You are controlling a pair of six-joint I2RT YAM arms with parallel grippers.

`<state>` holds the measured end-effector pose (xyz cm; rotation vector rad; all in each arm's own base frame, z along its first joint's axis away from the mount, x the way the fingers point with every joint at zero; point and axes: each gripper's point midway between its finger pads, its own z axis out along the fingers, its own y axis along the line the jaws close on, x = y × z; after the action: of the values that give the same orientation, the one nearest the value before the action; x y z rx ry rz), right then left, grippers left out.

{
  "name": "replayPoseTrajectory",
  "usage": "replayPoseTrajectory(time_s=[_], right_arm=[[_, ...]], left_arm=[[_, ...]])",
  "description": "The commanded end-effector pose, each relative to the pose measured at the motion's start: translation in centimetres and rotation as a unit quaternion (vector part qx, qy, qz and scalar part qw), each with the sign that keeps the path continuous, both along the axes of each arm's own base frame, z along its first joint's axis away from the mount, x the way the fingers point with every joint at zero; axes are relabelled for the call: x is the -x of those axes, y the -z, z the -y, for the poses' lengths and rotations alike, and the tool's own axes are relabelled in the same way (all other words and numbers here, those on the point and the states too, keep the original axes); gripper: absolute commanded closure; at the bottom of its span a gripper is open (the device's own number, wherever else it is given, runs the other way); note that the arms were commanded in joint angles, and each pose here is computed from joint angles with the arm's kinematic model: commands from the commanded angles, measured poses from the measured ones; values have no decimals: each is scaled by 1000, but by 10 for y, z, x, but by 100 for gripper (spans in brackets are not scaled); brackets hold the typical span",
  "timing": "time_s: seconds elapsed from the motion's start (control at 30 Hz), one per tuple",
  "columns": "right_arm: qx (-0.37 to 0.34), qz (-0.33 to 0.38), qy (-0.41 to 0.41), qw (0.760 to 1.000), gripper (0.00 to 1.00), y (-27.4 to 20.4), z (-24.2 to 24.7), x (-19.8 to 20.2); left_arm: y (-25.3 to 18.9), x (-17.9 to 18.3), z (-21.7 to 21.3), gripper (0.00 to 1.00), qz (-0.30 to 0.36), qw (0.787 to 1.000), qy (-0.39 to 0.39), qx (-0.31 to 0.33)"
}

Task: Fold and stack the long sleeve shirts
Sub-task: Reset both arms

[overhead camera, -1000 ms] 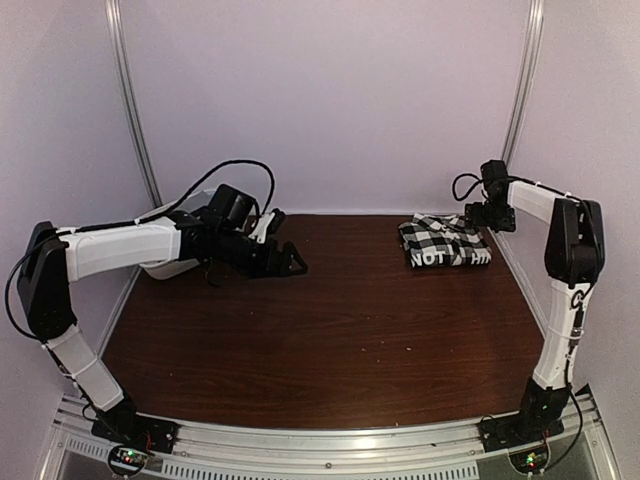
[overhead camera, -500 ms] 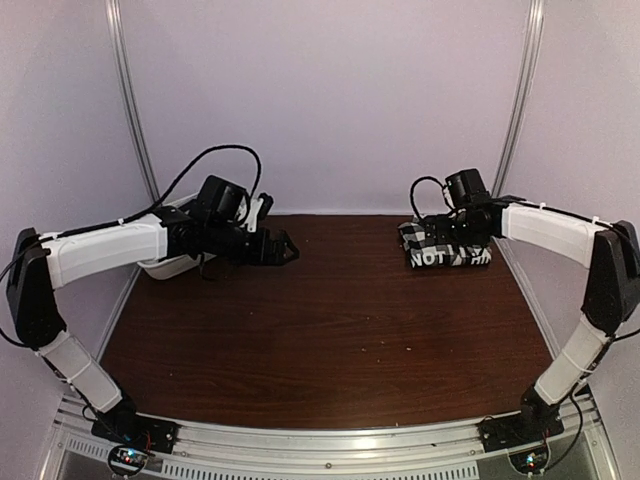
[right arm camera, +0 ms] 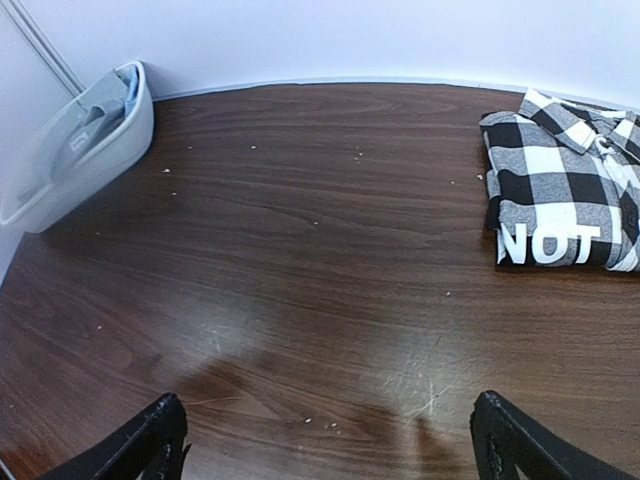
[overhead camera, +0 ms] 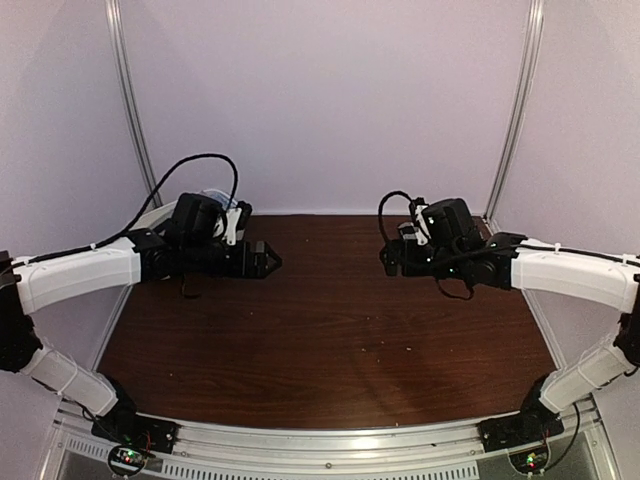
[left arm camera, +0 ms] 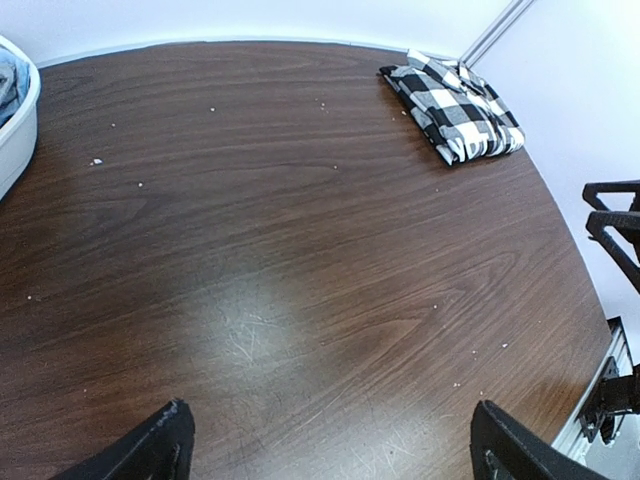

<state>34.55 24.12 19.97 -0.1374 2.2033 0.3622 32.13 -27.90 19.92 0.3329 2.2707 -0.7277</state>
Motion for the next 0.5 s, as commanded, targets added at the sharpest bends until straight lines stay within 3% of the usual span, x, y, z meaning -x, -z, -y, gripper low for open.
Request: replayPoseTrajectory(time_s=[0.0, 0.23, 0.47], right_arm=[[-84, 40, 7, 996, 0, -30, -9, 17], [-132, 80, 3, 988, 0, -57, 0, 33], [-137, 110, 8, 984, 0, -78, 13, 40]], left_arm=[[-23, 3, -5, 2, 45, 998, -15, 40], [-26, 11, -21, 2, 66, 996, -37, 52], [-33, 7, -39, 2, 86, 992, -80, 41]])
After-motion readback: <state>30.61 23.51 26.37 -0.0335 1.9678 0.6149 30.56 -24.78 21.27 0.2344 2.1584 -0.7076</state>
